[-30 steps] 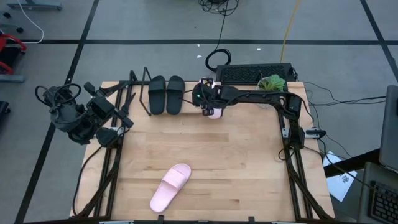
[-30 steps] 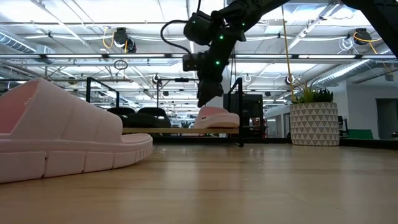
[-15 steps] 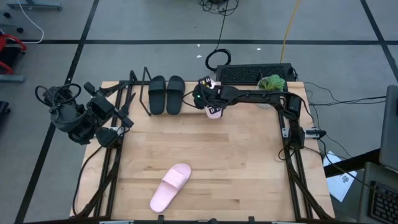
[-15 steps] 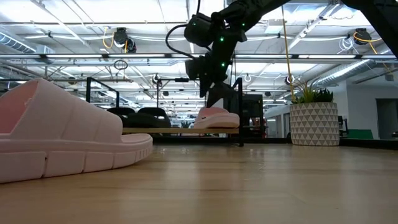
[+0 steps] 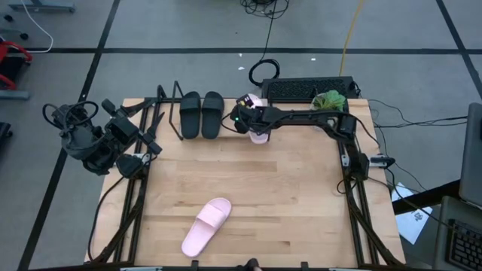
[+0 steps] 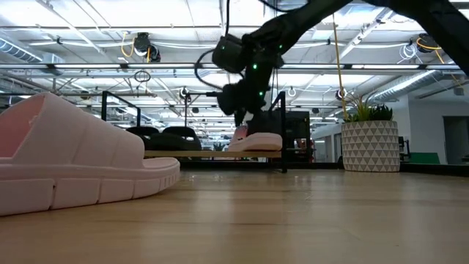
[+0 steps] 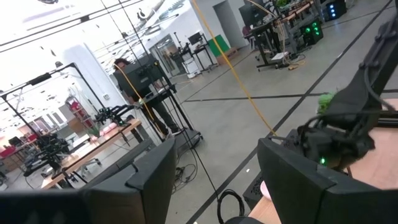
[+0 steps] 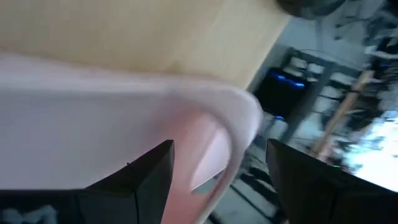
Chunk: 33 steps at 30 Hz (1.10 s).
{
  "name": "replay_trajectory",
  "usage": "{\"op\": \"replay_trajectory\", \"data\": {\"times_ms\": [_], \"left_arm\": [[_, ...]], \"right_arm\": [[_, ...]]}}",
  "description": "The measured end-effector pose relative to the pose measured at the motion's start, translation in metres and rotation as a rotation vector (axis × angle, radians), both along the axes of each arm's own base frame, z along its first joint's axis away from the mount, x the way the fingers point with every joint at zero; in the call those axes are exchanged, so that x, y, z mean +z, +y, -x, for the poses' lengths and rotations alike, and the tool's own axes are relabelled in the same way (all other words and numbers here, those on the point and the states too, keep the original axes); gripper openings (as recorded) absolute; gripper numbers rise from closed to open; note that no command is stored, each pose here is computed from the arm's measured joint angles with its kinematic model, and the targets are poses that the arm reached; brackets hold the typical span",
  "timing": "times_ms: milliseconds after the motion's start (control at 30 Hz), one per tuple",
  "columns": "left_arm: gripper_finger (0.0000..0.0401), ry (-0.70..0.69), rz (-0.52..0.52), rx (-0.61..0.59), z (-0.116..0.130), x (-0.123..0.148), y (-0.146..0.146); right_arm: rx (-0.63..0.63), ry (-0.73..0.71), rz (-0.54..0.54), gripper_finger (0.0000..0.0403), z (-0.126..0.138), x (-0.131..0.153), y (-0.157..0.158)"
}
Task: Pick and place slides into the shelf
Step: Adjust the pink slipper on the shelf
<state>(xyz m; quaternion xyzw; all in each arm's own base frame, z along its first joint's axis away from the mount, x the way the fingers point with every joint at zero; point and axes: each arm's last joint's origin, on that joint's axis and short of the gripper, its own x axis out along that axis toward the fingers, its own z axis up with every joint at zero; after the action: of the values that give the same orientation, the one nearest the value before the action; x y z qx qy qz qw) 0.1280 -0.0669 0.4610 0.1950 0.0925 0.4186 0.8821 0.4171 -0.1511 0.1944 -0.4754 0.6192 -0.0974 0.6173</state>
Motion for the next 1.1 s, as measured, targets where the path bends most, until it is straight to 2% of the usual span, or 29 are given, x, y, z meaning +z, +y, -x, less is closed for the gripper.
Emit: {"op": "replay_trajectory", "data": {"times_ms": [133, 267, 900, 1100], "left_arm": [[0.0228, 0.005, -0.004, 0.000, -0.001, -0.001, -0.001], [0.0228, 0.010, -0.008, 0.000, -0.003, -0.001, -0.002], [0.0228, 0.015, -0.012, 0.000, -0.004, -0.002, -0.003], [0.0228, 0.015, -0.012, 0.000, -0.004, -0.002, -0.003]], "right_arm": [[0.006, 0.038, 0.053, 0.0238, -0.005, -0.012, -0.003], [0.003, 0.020, 0.058, 0.0212, -0.009, -0.014, 0.000], [0.014, -0.004, 0.086, 0.0013, -0.012, -0.011, 0.002], [0.011, 0.008, 0.121, 0.0012, -0.013, -0.010, 0.002]]}}
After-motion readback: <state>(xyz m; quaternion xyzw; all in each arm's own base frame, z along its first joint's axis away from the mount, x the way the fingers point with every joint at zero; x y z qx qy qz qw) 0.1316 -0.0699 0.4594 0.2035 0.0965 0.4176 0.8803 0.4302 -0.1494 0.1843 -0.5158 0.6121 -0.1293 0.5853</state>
